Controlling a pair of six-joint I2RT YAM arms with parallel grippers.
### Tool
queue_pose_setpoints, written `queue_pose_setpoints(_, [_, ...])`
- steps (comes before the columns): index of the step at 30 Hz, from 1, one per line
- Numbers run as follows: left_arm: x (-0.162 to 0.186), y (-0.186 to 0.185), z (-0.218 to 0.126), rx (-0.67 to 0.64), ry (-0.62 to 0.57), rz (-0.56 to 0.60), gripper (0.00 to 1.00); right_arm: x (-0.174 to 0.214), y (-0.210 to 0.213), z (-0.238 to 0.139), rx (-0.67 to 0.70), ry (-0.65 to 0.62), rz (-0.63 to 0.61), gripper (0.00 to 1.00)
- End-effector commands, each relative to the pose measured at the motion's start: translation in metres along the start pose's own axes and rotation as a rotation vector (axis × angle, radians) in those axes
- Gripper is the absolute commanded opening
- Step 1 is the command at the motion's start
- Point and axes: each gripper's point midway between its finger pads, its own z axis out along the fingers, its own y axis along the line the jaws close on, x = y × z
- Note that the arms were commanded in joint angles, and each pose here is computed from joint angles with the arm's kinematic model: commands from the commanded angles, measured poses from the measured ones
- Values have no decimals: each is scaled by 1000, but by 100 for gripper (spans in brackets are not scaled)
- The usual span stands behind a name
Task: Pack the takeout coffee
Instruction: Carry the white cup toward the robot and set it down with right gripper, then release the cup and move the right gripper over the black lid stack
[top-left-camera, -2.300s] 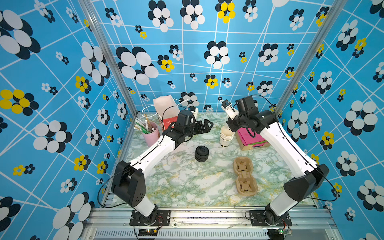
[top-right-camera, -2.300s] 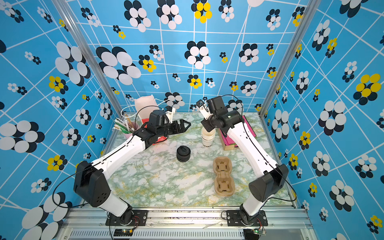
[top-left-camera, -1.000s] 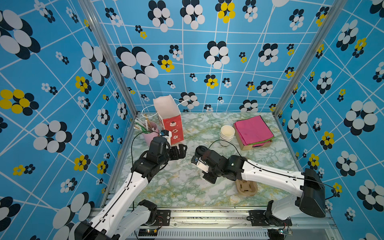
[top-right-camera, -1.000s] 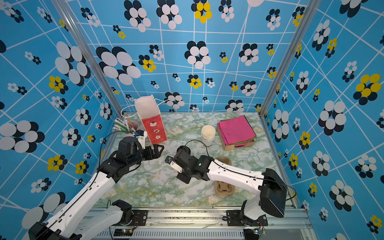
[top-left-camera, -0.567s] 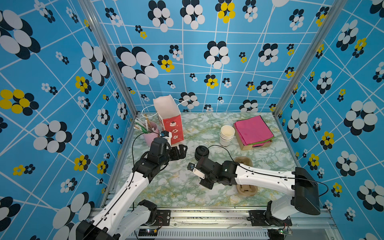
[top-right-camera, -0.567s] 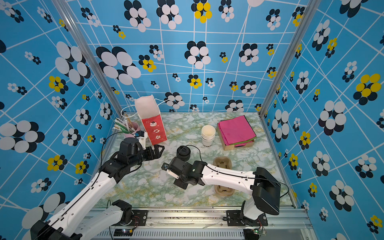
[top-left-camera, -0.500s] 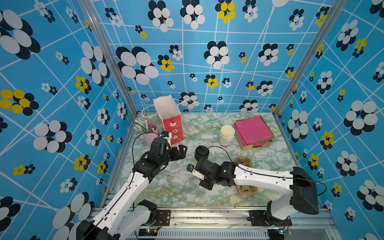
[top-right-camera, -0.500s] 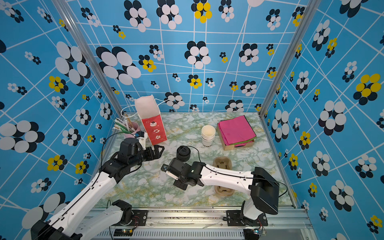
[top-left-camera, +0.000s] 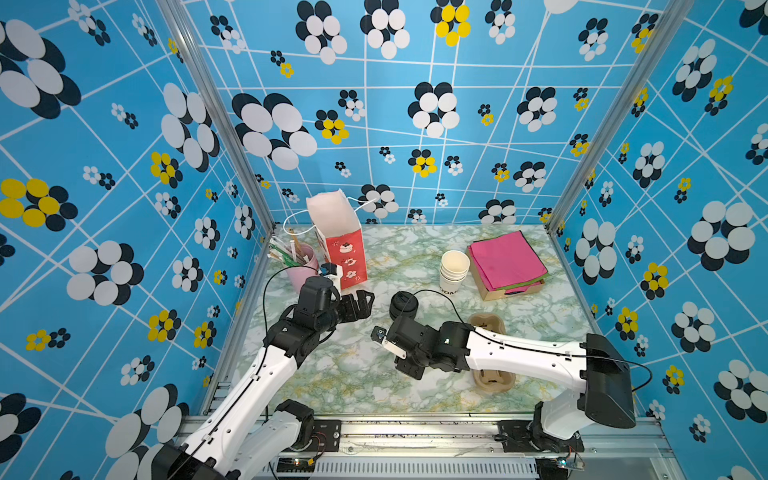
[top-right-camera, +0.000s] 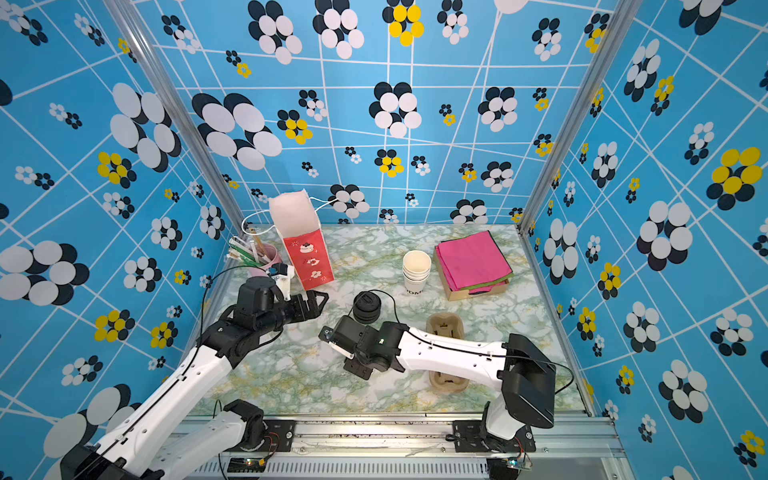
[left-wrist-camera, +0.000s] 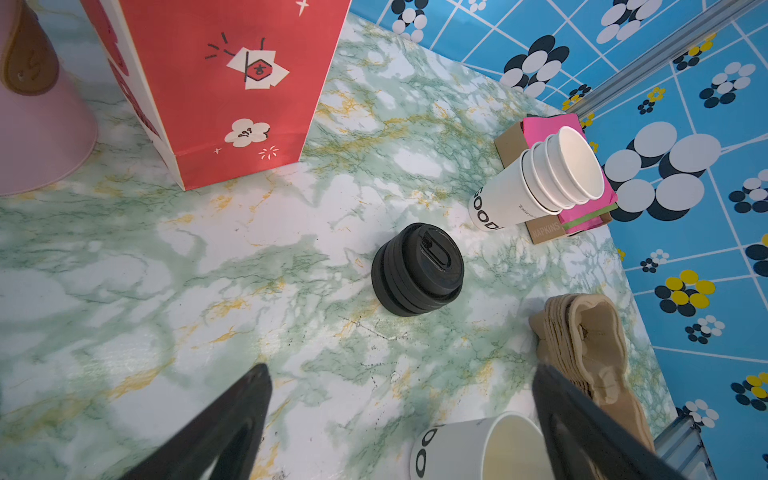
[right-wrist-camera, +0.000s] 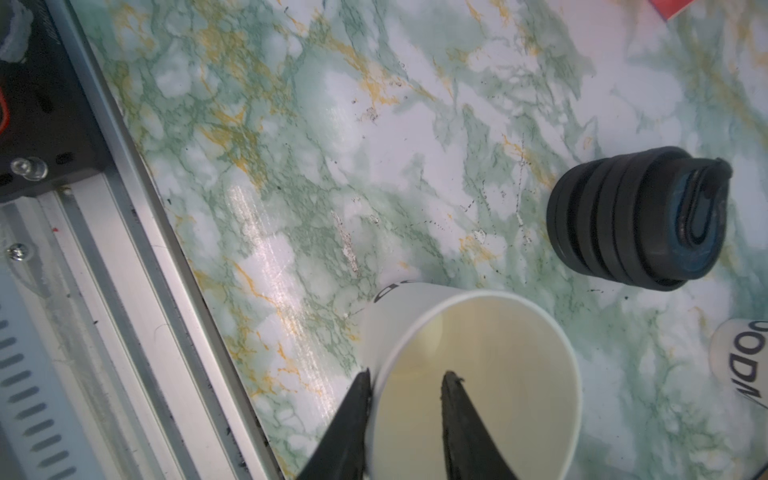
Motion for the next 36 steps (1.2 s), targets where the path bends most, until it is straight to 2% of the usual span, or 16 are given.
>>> queue_pose_setpoints(1, [-4,-3,-3,25,-20,-7,99,-10,-9,-25,38,-30,3,42])
queue_pose_setpoints(6, [-5,-4,-6,33,-28,-7,99,-38,-18,-56,55,-139,14,52])
queue_pose_setpoints(11, [-5,-3,-10,35,-34,-7,99,-57,-24,-75,57,-211,28,68])
queue_pose_setpoints(13, [-5,-3,-11,35,-32,-4,99,-63,-34,-79,61,-227,74,70])
queue_pose_setpoints(17, [-3,-3,-13,38,-26,-1,99,-72,-64,-79,82,-233,191,86])
queue_pose_setpoints(24, [6,-17,-14,127,23,24,99,-53,-123,-38,114,-88,417,99])
queue_pose_setpoints(32, [22,-15,-4,158,70,-22,99,-45,-169,11,78,40,607,99])
queue_pose_setpoints(36, [26,-12,-1,158,77,-26,99,-41,-175,34,47,98,645,97])
